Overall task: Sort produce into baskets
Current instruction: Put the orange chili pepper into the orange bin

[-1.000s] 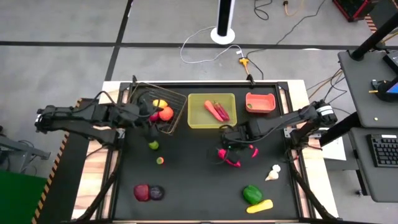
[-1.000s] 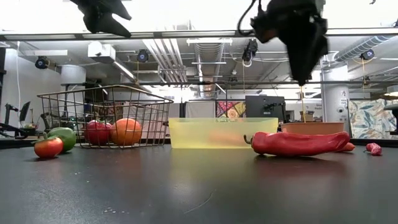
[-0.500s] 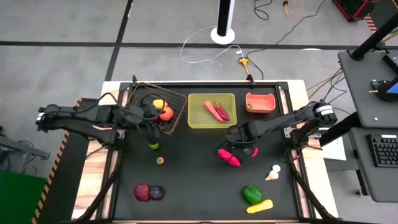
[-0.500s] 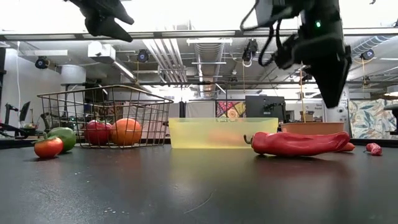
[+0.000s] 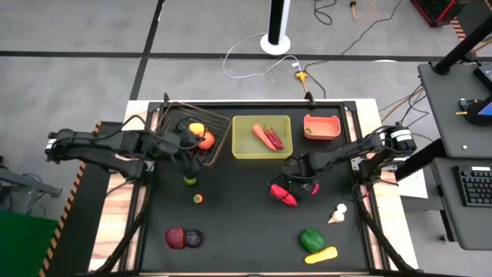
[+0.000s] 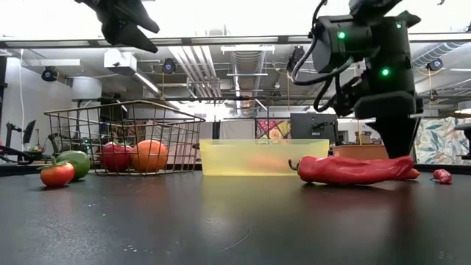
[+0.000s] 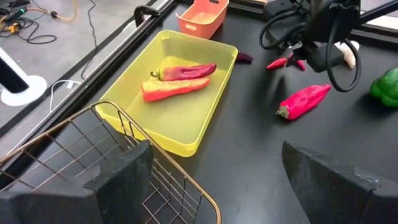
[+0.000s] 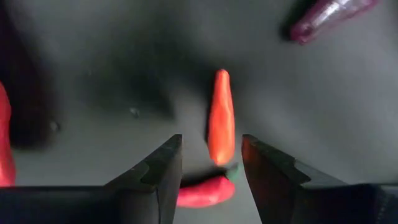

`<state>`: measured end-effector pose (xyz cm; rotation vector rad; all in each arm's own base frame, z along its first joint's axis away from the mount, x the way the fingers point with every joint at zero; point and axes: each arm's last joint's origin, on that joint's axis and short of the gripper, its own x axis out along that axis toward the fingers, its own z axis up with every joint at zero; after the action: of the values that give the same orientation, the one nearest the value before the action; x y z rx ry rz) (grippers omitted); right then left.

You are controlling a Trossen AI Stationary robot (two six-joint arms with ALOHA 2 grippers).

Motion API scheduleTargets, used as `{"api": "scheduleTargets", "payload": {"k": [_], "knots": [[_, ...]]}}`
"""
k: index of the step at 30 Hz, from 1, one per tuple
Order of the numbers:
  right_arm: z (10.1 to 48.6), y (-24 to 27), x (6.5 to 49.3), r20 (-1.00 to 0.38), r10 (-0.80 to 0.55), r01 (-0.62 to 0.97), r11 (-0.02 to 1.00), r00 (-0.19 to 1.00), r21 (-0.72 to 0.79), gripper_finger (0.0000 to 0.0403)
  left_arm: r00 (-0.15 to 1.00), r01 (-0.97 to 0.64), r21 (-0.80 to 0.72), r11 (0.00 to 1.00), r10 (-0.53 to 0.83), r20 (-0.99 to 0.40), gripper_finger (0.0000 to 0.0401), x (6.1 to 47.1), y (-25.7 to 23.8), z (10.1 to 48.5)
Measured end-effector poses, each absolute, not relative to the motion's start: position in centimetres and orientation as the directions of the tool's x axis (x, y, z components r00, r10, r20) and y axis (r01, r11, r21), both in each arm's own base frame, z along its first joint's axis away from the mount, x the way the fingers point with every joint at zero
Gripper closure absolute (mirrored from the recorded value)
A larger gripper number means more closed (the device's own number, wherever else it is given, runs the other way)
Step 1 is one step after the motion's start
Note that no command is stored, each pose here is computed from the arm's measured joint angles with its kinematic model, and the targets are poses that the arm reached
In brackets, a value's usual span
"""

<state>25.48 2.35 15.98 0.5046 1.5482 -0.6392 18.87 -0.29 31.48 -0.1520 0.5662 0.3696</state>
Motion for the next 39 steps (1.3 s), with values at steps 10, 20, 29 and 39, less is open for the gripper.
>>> {"api": "scheduleTargets", "payload": {"k": [10, 20, 29, 39], "knots": [[14.4, 2.1, 25.0, -0.993, -0.086, 0.644, 0.756, -0.083, -0.119, 0.0283, 0.737, -0.437, 0.017, 0.899, 0.369, -0.566, 0.0065, 20.2, -0.2, 30.6], [14.2, 2.1, 25.1, -0.995, -0.082, 0.641, 0.761, -0.054, -0.097, 0.037, 0.73, -0.453, 0.018, 0.891, 0.383, -0.566, 0.0065, 20.7, -0.2, 30.3], [18.1, 2.3, 27.9, -0.994, -0.075, 0.585, 0.811, 0.073, -0.018, 0.0373, 0.712, -0.45, 0.003, 0.893, 0.36, -0.603, 0.0065, 21.7, -1.0, 29.1], [26.0, -0.4, 32.3, -0.917, -0.203, 0.477, 0.879, 0.342, -0.016, 0.0372, 0.726, -0.416, -0.016, 0.909, 0.322, -0.607, 0.0065, 22.3, -2.7, 28.6]]}}
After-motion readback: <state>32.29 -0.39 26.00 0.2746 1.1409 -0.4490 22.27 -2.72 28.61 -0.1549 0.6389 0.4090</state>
